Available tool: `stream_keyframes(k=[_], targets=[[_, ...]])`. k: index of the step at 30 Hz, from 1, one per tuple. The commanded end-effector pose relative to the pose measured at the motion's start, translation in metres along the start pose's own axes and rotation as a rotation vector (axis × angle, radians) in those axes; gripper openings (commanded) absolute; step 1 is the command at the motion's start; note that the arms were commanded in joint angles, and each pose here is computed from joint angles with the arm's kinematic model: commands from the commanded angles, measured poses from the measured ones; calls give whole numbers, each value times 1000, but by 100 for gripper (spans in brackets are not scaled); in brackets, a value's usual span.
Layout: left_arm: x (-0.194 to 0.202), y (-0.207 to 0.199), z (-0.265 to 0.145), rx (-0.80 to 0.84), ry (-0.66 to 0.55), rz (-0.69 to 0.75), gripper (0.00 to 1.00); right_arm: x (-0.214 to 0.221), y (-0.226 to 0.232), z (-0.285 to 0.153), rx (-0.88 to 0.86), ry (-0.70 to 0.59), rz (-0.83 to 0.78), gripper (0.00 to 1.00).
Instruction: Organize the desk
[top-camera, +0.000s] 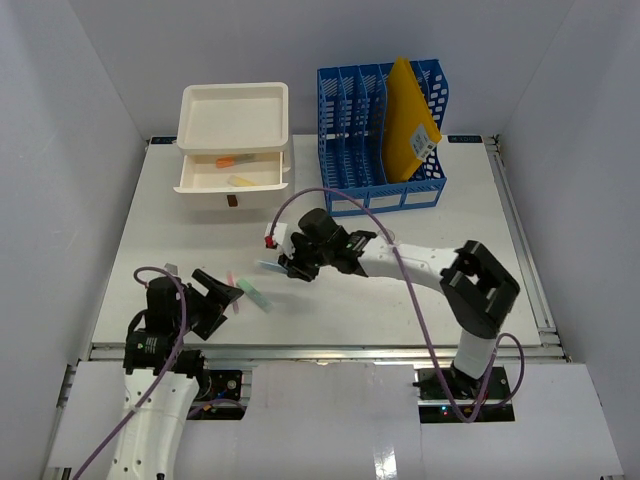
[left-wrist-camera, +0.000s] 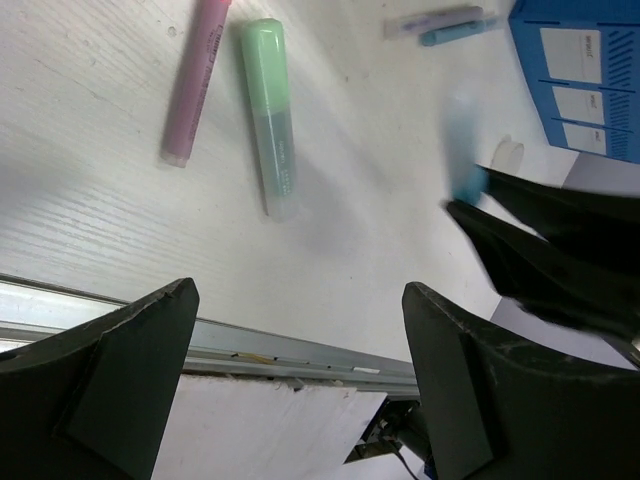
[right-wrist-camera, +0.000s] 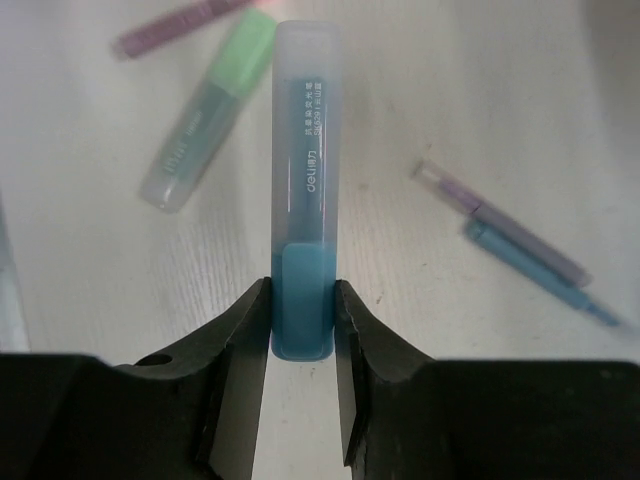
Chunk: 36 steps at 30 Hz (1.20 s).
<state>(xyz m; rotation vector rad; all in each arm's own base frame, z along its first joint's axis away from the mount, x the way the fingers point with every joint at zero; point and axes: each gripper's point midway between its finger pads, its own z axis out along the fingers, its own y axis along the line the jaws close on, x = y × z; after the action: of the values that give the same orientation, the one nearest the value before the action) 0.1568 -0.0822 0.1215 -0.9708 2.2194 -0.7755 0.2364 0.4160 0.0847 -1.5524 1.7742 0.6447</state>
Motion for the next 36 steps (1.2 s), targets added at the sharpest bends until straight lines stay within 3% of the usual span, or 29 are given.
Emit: stream_keyframes(k=[1,6,11,19,28,32,35,36], targets=[[-4,5,17,-50,13,-59,94,-77,18,-70,-121,-239,-287,8],[-6,14,29,-107,22,-89,95,-125,15,-120,-77,-331,-442,8],[-7,13,30,-102,13,-91,95,-199,-46,-146,151,-395,-508,8],[-5,13,31,-95,23,-98,95,-249,-122,-114,343,-386,-508,9],[-6,10,39,-79,33,-100,94,-251,-154,-91,405,-376,-504,16],[-6,12,46,-96,43,-96,94,-239,-170,-81,417,-352,-482,25],[-6,14,48,-104,46,-100,94,-236,-176,-80,432,-353,-474,43],[-7,15,49,-113,42,-102,94,-235,-180,-81,435,-353,-470,56]])
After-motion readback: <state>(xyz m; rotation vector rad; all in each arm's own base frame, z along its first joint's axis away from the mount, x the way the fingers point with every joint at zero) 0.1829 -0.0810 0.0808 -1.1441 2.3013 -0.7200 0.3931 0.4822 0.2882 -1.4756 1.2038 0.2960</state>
